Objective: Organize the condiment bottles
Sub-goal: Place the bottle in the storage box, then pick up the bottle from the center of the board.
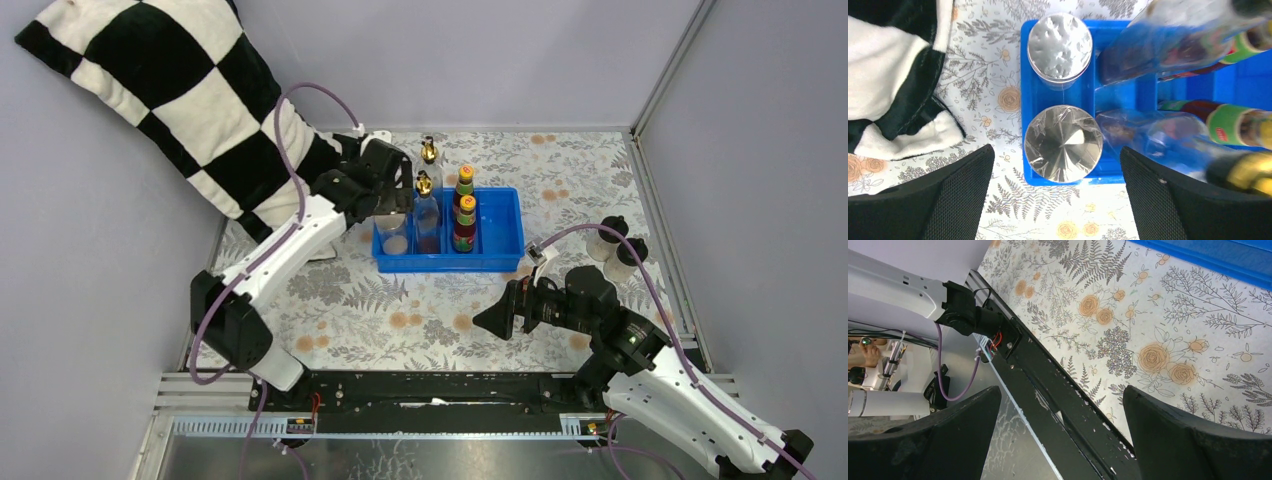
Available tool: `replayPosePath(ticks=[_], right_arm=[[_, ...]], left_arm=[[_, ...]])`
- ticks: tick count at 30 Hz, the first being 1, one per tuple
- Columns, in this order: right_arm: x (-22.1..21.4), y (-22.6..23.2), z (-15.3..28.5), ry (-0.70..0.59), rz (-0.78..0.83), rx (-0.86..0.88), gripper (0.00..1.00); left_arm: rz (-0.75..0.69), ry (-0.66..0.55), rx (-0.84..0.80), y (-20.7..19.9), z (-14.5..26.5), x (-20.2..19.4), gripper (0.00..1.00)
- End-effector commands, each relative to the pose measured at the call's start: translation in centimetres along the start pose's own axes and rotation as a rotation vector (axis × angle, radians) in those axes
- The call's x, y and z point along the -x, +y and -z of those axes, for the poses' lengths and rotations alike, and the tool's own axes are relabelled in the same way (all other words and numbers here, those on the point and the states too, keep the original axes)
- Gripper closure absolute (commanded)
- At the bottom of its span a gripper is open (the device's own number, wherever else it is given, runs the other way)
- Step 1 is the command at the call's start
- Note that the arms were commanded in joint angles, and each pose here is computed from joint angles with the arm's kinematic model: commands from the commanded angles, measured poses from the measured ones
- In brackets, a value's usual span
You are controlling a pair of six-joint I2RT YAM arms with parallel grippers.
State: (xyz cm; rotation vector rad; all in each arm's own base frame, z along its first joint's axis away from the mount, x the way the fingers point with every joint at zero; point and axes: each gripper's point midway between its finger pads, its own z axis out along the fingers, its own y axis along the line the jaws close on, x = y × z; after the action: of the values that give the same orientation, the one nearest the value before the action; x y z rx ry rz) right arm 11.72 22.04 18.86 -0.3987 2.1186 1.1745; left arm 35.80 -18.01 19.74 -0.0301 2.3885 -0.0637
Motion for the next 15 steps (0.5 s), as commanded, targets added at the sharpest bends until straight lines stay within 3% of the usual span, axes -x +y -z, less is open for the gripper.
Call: replayPosePath(ticks=[1,7,15], right_arm=[[0.4,0.1,-0.1,-0.02,0.007,0.01,0.0],[0.6,0.1,-0.2,-0.026,0.006,0.004,0.0],[2.4,-0.7,-0.1,-0.029,0.073,-0.091,0.0]], left_arm=[[0.018,-0.102,-0.026,0.1,2.8,2.9,0.01],[0.09,-0.2,-0.092,1.2,8.0,4.0,0.01],[0.153,-0.239,-0.154,4.0,12.1,0.2,0.01]])
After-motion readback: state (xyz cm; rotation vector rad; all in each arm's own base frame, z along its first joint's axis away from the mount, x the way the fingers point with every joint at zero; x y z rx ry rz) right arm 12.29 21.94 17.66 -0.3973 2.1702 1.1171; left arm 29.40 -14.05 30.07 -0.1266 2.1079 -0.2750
